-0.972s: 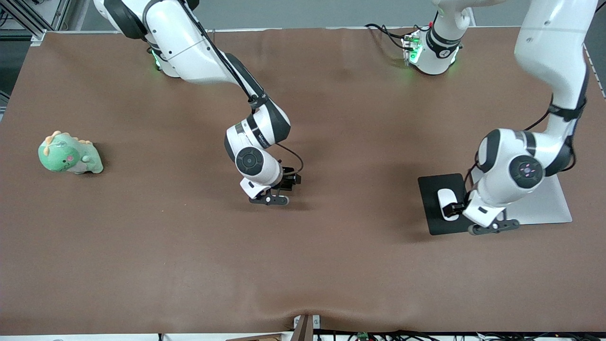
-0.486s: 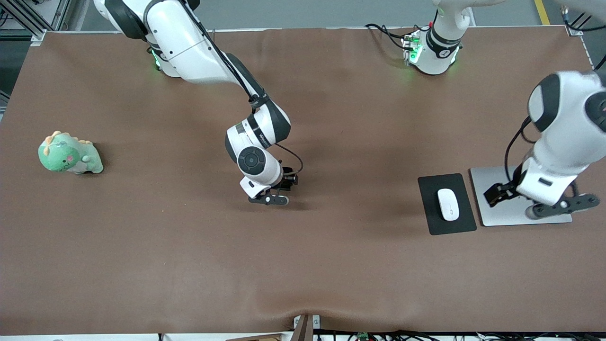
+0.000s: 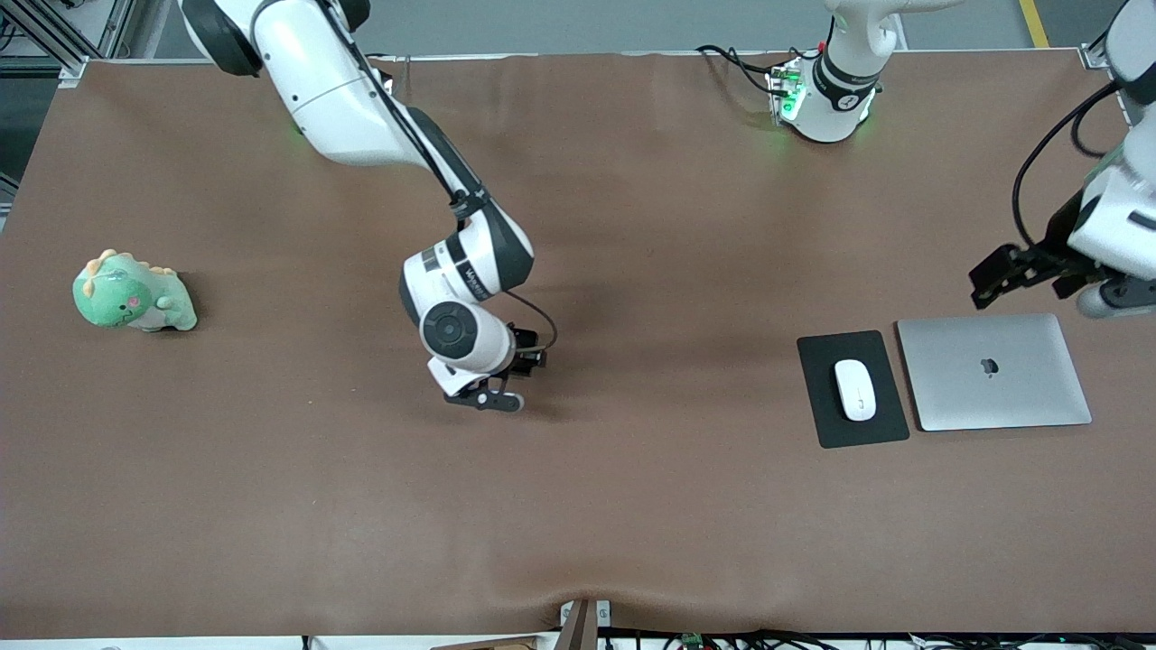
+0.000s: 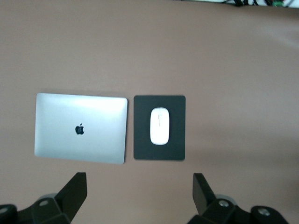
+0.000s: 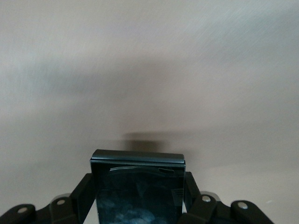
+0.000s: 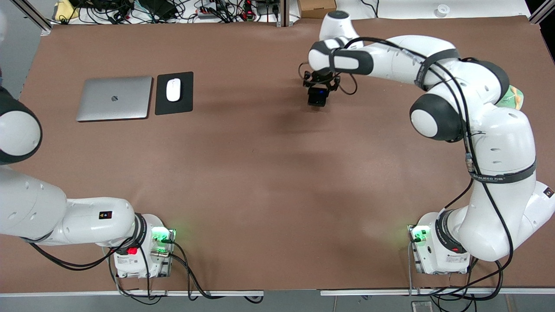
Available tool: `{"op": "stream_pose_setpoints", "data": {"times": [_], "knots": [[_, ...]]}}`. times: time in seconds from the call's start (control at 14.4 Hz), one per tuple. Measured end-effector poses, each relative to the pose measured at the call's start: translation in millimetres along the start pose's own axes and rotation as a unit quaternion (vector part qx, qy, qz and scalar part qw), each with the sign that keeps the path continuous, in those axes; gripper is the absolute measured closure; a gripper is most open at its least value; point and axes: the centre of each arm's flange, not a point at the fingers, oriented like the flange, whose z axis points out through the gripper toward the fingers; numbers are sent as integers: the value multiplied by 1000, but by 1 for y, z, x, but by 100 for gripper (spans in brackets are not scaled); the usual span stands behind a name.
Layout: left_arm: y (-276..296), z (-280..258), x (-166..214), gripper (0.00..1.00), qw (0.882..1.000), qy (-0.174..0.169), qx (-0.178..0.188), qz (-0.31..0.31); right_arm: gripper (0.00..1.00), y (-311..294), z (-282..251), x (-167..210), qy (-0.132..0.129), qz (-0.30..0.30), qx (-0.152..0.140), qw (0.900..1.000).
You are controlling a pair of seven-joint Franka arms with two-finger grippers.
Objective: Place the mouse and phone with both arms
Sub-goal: 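Lift the phone with the right gripper while the left gripper withdraws, then carry the black phone with the right gripper beside the green plush toy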
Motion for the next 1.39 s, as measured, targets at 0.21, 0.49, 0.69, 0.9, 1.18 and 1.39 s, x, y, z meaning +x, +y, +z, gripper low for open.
{"op": "stream_pose_setpoints", "data": {"times": [0.21, 0.49, 0.69, 0.9, 1.18, 1.39], "knots": [[-5, -25, -17, 0, 1000, -12, 1, 7, 21, 41, -10, 25, -17, 5, -9, 1000], [-8, -43, -40, 0, 999, -37, 4, 18, 21, 96, -32, 45, -42, -20, -45, 998], [-3, -46, -46, 0, 999, -44, 5, 24, 21, 154, -47, 56, -50, -49, -69, 995], [-5, -46, -47, 0, 999, -48, 6, 23, 21, 218, -58, 61, -66, -70, -59, 994], [-11, -57, -47, 0, 999, -43, 5, 17, 21, 284, -56, 58, -68, -89, -47, 993], [-24, -59, -47, 0, 999, -45, 6, 4, 21, 329, -43, 52, -63, -100, -40, 992]]}}
